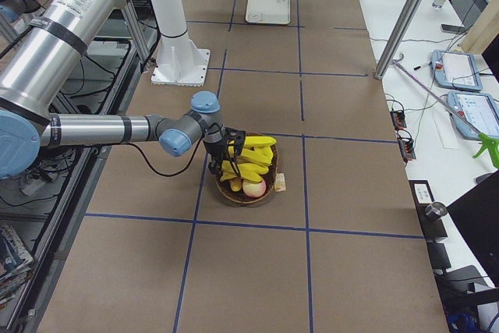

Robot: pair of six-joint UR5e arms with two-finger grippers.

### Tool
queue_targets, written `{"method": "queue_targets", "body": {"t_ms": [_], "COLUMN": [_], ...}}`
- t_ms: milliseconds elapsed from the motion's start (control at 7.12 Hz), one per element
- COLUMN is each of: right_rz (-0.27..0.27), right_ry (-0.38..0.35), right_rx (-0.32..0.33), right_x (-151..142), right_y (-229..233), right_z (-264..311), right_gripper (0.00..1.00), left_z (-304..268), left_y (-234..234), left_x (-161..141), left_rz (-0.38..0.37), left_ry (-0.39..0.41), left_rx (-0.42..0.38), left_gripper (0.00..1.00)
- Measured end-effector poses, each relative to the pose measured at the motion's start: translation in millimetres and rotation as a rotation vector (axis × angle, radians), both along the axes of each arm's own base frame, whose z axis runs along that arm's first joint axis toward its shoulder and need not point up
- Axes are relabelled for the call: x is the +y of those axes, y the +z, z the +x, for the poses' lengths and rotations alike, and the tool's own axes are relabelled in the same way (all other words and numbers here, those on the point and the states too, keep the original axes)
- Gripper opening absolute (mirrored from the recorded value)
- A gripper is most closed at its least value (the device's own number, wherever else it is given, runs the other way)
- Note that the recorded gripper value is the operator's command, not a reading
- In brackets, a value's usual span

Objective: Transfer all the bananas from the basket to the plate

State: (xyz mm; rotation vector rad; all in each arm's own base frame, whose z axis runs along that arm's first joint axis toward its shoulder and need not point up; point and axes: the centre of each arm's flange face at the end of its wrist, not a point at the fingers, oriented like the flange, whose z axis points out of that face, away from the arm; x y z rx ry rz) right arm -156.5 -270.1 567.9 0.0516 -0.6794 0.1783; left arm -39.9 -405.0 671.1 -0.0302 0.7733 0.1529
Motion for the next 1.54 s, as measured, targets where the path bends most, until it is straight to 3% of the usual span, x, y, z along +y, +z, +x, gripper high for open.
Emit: {"method": "queue_targets", "body": {"t_ms": [421, 702, 1123, 1544], "right_rz": [0.01, 0.03, 0.038, 0.118], "right_ry": [0.002, 0.001, -0.007, -0.03], "right_rx": [-0.012, -0.055, -0.241, -0.357], "right_x": [-1.1, -0.5, -14.9, -60.9], "right_y": [-7.5, -33.1, -95.4, -135.5], "right_z": [0.9, 6.3, 17.3, -22.9], "right_gripper": [0.07, 0.05, 0.05, 0.06], "left_z": [0.0, 0.2, 0.7, 3.6], "left_y": [0.0, -1.2, -14.3, -78.4], "left_x": [0.0, -0.5, -6.3, -44.2], "left_rz": [0.0, 0.004, 0.033, 0.19], "left_ry": [0.0, 0.001, 0.003, 0.0], "left_rx": [0.0, 0.0, -0.002, 0.008], "left_gripper": [1.0, 1.0, 1.0, 1.0]}}
